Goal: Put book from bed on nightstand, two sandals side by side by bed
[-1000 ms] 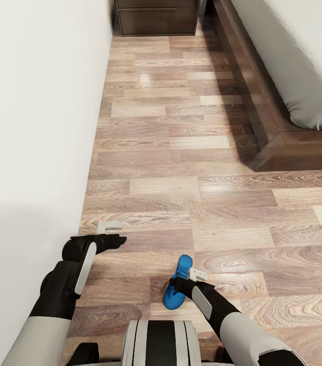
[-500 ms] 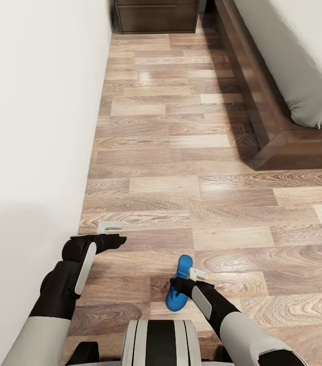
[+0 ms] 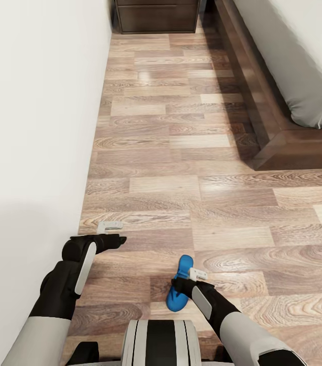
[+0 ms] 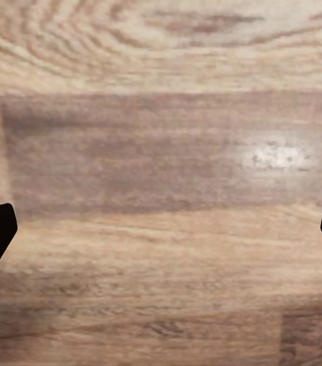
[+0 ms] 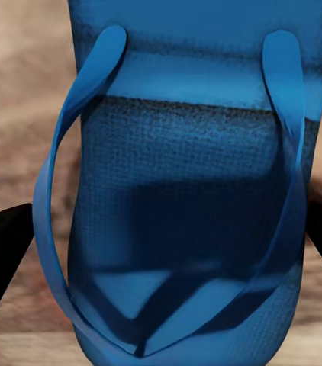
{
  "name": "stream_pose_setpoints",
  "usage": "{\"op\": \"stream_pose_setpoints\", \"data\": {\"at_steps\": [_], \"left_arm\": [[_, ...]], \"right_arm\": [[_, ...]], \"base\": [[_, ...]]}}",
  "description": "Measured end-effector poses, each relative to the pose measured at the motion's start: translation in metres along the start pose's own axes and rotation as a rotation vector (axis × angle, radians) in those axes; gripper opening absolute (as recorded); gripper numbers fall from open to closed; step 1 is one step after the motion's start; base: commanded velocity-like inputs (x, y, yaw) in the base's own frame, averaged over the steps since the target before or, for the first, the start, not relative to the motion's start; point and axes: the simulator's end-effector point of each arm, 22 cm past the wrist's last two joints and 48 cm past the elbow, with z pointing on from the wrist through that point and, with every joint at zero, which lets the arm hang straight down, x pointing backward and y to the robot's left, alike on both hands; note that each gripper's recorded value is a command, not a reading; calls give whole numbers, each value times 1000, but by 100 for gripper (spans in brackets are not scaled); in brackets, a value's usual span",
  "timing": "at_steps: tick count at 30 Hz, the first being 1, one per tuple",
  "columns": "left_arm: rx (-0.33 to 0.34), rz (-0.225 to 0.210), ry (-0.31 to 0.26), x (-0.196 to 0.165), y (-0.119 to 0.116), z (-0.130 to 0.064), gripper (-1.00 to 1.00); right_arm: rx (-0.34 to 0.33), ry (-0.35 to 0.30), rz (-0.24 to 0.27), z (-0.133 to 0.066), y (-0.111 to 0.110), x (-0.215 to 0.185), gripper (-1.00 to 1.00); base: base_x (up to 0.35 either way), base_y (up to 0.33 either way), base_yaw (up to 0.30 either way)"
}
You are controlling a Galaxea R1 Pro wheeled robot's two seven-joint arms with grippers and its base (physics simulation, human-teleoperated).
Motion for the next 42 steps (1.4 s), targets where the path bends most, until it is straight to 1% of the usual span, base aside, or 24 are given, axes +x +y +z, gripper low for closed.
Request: {"op": "stream_pose_setpoints", "data": {"at_steps": [2,3,19,29,34,37,39,40,42], "left_arm": [[0,0,0,0,0,0,100],[0,0,-3,-1,0,-1,100],[6,9,-68,-28,-6,-32,100],[4,16,-105,-43,-9,-50,100],[3,19,-124,-50,-10,-60,100],[3,21,-136,-55,-11,-67,100],[3,22,-144,-58,-11,-71,100],[3,22,-147,-59,-12,-72,100],[3,23,-154,-62,-12,-76,100]], "right_arm": [[0,0,0,0,0,0,-100],[-16,-3,20,-1,4,-1,-100],[-34,-64,5,-25,18,-28,-100],[-32,-94,-4,-40,23,-41,-100],[-24,-97,-18,-46,22,-41,-100],[-13,-88,-25,-48,20,-36,-100],[-7,-85,-41,-50,19,-33,-100],[-3,-87,-62,-51,18,-32,-100],[-1,-97,-82,-54,20,-35,-100]], "base": [[0,0,0],[0,0,0],[0,0,0],[0,0,0],[0,0,0],[0,0,0],[0,0,0],[0,0,0],[0,0,0]]}}
